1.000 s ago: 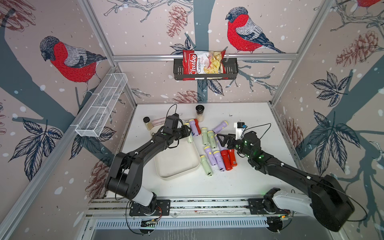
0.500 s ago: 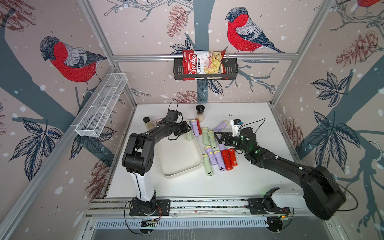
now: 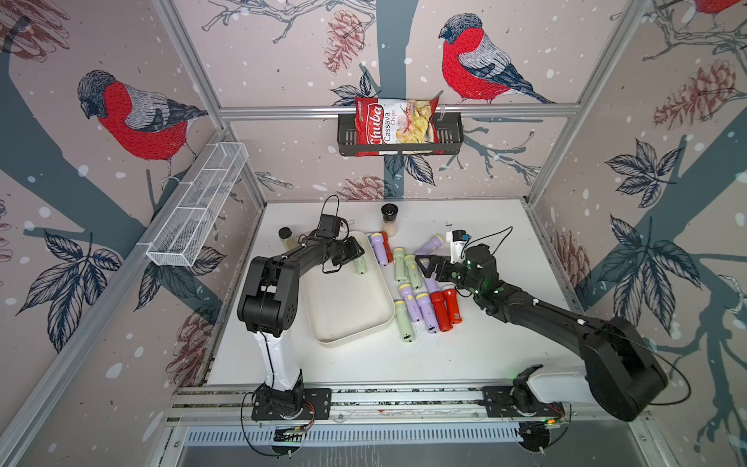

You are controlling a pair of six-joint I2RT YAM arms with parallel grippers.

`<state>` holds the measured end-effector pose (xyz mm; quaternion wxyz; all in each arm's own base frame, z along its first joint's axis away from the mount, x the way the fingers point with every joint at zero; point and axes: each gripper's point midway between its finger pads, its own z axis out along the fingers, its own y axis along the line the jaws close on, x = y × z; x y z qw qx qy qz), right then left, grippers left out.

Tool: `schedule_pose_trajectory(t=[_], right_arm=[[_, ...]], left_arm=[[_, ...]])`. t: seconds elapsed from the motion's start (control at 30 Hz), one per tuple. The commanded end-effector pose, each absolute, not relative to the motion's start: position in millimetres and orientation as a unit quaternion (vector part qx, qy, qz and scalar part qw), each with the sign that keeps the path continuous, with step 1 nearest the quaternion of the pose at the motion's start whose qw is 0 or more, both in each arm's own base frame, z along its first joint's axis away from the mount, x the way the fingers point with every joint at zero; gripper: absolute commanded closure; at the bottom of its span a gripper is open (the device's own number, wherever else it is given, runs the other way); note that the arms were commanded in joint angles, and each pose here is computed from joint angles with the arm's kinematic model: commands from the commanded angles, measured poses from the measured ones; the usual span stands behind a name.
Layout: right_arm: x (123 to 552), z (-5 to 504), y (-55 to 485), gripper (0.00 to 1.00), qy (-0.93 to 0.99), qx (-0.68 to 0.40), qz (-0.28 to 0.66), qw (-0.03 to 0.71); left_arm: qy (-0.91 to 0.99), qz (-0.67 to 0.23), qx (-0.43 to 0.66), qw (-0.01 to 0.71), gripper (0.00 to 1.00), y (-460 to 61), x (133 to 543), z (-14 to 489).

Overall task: Put the flashlights into the storage boxes
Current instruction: Place the flashlight at the storage box.

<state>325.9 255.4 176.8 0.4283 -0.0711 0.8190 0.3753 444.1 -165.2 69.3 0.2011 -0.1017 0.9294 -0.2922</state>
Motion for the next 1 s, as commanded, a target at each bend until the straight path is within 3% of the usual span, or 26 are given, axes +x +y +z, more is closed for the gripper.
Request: schedule_pose_trajectory(t=[0.0, 0.17, 0.5, 0.97], right_arm=[[326.6, 187.0, 256.2, 0.01, 0.81, -0.08, 0.376, 0.443], [326.7, 190.9, 253.8, 0.01, 0.809, -0.079, 0.372, 0.448], [325.2, 195.9, 248.4, 0.01, 0.806, -0.075, 0.365, 0.459], [324.8, 196.5, 251.6, 0.01, 0.806, -0.08, 0.365, 0.459]], left_arm=[[0.932, -0.28, -0.109, 0.202, 0.69, -160.1, 446.7, 64.3], [0.932, -0.279, -0.109, 0.204, 0.67, -160.4, 449.4, 59.9], [0.929, -0.282, -0.113, 0.213, 0.52, -159.6, 449.7, 65.2], [0.924, -0.288, -0.12, 0.22, 0.52, -152.4, 411.0, 72.6]])
